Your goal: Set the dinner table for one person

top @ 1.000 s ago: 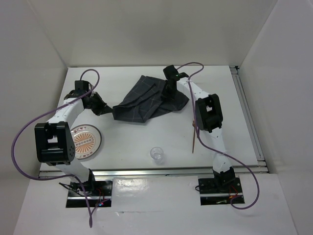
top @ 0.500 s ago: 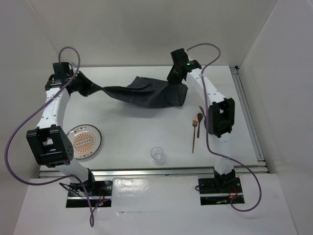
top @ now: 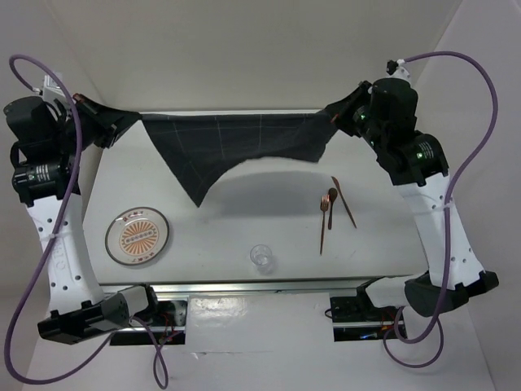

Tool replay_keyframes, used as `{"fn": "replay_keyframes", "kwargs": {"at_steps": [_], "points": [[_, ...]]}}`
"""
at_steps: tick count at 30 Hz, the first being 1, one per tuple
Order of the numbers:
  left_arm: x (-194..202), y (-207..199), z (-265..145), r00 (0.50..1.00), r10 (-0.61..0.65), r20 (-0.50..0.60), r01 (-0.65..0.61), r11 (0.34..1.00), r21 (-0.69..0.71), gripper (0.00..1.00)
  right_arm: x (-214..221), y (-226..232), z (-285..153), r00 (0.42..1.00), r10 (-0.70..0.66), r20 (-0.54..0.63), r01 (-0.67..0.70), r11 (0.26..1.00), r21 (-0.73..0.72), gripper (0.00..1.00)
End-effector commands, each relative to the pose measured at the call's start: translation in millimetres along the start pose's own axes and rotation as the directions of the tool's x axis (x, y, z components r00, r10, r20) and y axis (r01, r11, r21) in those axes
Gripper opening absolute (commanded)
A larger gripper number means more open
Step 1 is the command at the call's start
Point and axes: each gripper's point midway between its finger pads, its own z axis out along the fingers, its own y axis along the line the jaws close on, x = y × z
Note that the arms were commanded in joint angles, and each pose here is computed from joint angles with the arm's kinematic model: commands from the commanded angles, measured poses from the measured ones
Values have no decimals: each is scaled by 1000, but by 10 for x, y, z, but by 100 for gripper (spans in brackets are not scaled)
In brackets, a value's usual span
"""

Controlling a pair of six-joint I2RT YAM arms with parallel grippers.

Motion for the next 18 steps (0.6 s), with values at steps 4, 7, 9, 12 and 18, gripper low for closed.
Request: {"fn": "replay_keyframes", "kwargs": {"at_steps": [4,7,9,12,18], "points": [[-162,-101,20,999,35,25,-36,999,38,0,-48,-160,33,998,-55,26,53,996,76,0],[-214,118,271,998,41,-52,-41,999,7,0,-59,-162,249,995,-95,35,92,993,78,0],[-246,270,409,996,49,-74,-50,999,-12,0,-100,-123,368,995,-96,38,93,994,60,0],[-327,441,654,992,48,-120,-49,999,-11,0,-103,-130,766,992,-118,36,115,992,59,0],[-465,736,1299,978,22,-206,-17,999,29,0,-438,-73,1273,988,-114,109,111,993,34,0]]}}
